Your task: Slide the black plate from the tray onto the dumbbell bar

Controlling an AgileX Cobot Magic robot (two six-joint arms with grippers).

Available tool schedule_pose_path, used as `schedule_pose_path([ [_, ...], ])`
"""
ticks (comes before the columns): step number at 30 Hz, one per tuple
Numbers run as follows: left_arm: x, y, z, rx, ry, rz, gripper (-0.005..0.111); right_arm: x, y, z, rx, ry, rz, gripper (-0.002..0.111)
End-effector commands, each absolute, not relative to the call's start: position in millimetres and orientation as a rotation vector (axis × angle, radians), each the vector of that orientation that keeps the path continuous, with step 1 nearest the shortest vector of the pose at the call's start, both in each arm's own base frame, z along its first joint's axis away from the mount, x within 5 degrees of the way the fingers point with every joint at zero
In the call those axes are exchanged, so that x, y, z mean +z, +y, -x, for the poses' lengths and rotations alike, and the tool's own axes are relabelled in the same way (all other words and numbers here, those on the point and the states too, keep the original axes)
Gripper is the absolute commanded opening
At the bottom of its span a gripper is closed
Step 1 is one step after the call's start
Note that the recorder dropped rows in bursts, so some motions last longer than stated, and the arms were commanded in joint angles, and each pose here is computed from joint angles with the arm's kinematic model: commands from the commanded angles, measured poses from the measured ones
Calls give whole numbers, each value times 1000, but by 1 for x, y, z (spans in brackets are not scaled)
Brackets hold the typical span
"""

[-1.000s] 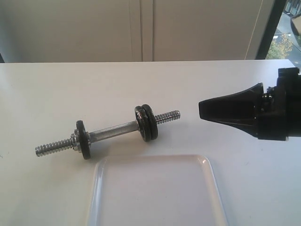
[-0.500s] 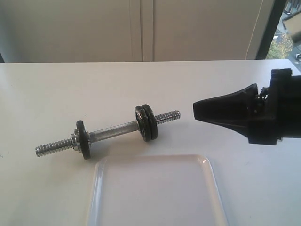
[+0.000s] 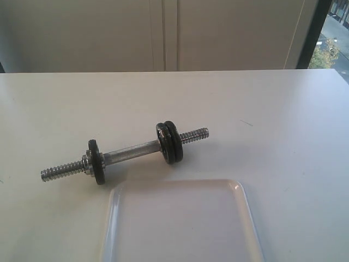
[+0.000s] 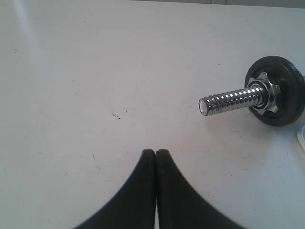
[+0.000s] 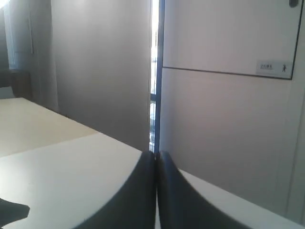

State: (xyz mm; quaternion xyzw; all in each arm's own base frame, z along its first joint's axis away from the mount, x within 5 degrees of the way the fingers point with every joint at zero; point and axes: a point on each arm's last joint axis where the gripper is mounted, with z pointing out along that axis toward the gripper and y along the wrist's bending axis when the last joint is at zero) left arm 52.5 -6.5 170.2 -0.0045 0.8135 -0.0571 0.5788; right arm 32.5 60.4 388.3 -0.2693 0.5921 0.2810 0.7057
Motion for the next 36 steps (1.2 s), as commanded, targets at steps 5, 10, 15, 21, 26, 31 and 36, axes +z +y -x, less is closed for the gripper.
schedule_pose_path([
  [5,169,-7,-52,-140,1903,16,0,391,55,1,712,1234,529,0],
  [10,169,-7,-52,-140,1903,16,0,394,49,18,698,1161,482,0],
  [15,169,-7,-52,-140,1903,16,0,390,43,32,667,1091,440,0],
  [21,169,-7,-52,-140,1903,16,0,373,32,31,655,1064,335,0],
  [26,169,-7,-52,-140,1903,16,0,373,28,28,646,1056,285,0],
  [31,169,-7,-52,-140,1903,16,0,375,26,28,634,1045,257,0],
  [36,169,-7,-52,-140,1903,16,0,368,24,21,632,1068,222,0],
])
